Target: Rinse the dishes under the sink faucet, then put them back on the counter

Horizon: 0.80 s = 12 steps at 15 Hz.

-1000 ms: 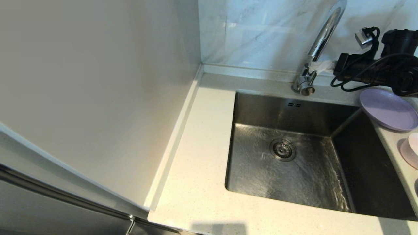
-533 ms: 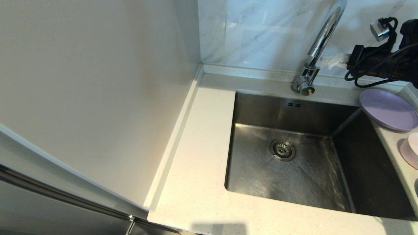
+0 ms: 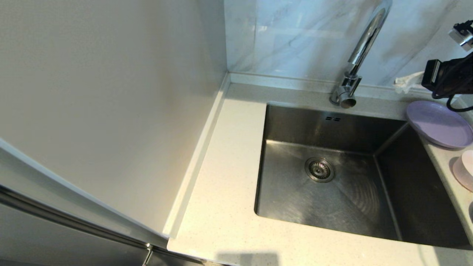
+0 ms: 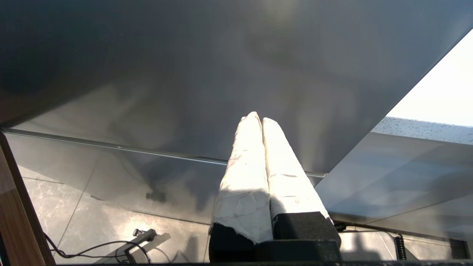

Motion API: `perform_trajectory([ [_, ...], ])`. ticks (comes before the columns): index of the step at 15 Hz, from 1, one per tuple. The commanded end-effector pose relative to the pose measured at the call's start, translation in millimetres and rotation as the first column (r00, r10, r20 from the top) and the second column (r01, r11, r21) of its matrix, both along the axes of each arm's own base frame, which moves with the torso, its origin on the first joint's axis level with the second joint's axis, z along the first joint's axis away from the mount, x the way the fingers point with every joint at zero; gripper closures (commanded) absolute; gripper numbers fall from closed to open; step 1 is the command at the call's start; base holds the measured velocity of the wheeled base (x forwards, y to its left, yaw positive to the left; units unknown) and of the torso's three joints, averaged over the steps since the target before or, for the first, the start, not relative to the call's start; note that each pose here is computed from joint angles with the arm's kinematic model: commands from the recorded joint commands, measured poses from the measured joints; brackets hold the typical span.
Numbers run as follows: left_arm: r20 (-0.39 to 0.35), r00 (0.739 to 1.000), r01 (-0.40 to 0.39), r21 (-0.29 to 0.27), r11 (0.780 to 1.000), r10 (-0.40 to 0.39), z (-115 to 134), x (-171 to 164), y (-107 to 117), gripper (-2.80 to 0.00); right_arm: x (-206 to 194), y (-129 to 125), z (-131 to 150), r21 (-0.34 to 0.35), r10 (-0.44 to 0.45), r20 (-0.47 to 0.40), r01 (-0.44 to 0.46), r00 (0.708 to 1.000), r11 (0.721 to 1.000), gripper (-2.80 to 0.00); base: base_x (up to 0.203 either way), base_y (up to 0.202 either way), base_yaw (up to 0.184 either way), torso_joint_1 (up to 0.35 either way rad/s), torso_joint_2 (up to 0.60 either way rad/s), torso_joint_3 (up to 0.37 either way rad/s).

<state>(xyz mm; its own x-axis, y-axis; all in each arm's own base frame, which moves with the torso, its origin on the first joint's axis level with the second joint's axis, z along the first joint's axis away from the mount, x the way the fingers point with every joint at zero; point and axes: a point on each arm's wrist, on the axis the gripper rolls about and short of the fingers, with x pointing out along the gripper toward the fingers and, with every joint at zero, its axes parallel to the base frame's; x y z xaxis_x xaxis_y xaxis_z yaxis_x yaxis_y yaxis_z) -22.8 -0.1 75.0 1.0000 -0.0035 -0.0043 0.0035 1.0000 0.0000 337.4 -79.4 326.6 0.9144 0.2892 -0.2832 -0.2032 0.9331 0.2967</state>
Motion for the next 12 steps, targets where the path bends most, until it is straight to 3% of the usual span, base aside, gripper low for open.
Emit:
perform_trajectory([
  [1, 0.0, 1.0, 0.0, 0.0, 1.0, 0.0, 0, 0, 0, 0.0, -20, -3, -3, -0.203, -0.197, -0.096, 0.175, 0.976, 0.964, 0.0, 0.0, 0.0, 0.0, 0.0, 0.0, 0.0],
  [3, 0.0, 1.0, 0.0, 0.0, 1.0, 0.0, 0, 0, 0, 0.0, -24, -9, -11, -0.335, -0.382, -0.147, 0.317, 0.912, 0.887, 0.0, 0.0, 0.0, 0.0, 0.0, 0.0, 0.0],
  [6, 0.0, 1.0, 0.0, 0.0, 1.0, 0.0, 0, 0, 0, 0.0, -31, -35, -20, -0.436, -0.566, -0.165, 0.455, 0.808, 0.777, 0.0, 0.0, 0.0, 0.0, 0.0, 0.0, 0.0],
  [8, 0.0, 1.0, 0.0, 0.0, 1.0, 0.0, 0, 0, 0, 0.0, -32, -48, -14, -0.447, -0.638, -0.078, 0.545, 0.766, 0.71, 0.0, 0.0, 0.0, 0.0, 0.0, 0.0, 0.0],
  [10, 0.0, 1.0, 0.001, 0.0, 1.0, -0.001, 0, 0, 0, 0.0, -43, -45, 1, -0.443, -0.674, 0.016, 0.61, 0.738, 0.657, 0.0, 0.0, 0.0, 0.0, 0.0, 0.0, 0.0],
  [12, 0.0, 1.0, 0.0, 0.0, 1.0, 0.0, 0, 0, 0, 0.0, -67, -33, 27, -0.372, -0.696, 0.135, 0.687, 0.705, 0.624, 0.0, 0.0, 0.0, 0.0, 0.0, 0.0, 0.0],
])
